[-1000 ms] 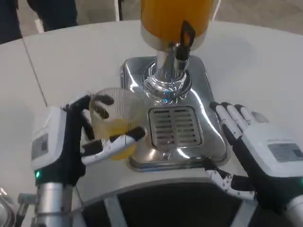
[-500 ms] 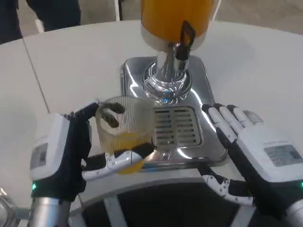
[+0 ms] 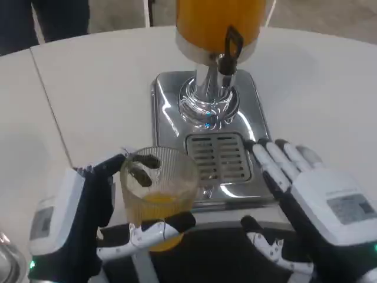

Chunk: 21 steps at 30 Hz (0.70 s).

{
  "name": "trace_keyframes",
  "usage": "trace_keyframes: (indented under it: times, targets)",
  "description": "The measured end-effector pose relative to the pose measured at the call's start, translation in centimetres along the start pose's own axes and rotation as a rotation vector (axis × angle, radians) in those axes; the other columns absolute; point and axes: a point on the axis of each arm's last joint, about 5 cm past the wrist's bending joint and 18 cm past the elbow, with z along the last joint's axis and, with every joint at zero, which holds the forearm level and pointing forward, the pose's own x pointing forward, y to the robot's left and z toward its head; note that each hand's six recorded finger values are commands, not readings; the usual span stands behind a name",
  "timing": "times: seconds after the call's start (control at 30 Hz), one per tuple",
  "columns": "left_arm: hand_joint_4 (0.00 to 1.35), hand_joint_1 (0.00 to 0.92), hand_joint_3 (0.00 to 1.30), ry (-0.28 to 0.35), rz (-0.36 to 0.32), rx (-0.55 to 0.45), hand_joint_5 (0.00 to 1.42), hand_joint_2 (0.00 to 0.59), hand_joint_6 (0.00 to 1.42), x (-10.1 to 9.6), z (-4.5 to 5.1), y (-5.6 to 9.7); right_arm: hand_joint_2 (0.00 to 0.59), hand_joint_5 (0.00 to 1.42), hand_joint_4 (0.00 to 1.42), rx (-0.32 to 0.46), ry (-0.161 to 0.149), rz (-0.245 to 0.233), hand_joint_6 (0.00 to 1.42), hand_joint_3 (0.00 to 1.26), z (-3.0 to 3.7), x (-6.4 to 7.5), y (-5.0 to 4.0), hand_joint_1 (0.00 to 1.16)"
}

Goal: Grasp the cup under the faucet to collect the drink, then remove the cup.

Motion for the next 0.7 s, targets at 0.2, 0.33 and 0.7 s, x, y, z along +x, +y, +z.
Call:
trace_keyframes:
  times: [0.2,0.33,0.7]
  targets:
    - [1.13,0.591,1.20,0.004,0.011,-0.019,1.42,0.044,1.42,-0.59,0.65,-0.09,0.493,0.00,0.00,0.007,-0.020,0.001,0.04,0.00,0.34,-0.45,0.20,0.44]
    - [1.13,0.592,1.20,0.015,0.005,-0.023,1.42,0.044,1.42,-0.85,0.71,-0.23,0.493,0.00,0.00,0.006,-0.033,-0.017,0.06,0.00,0.45,-0.44,-0.09,0.44]
    - [1.13,0.590,1.20,0.020,-0.016,-0.017,1.42,0.043,1.42,-0.64,0.08,-0.71,0.493,0.00,0.00,0.017,-0.058,-0.029,0.06,0.00,0.87,0.43,-0.46,0.43]
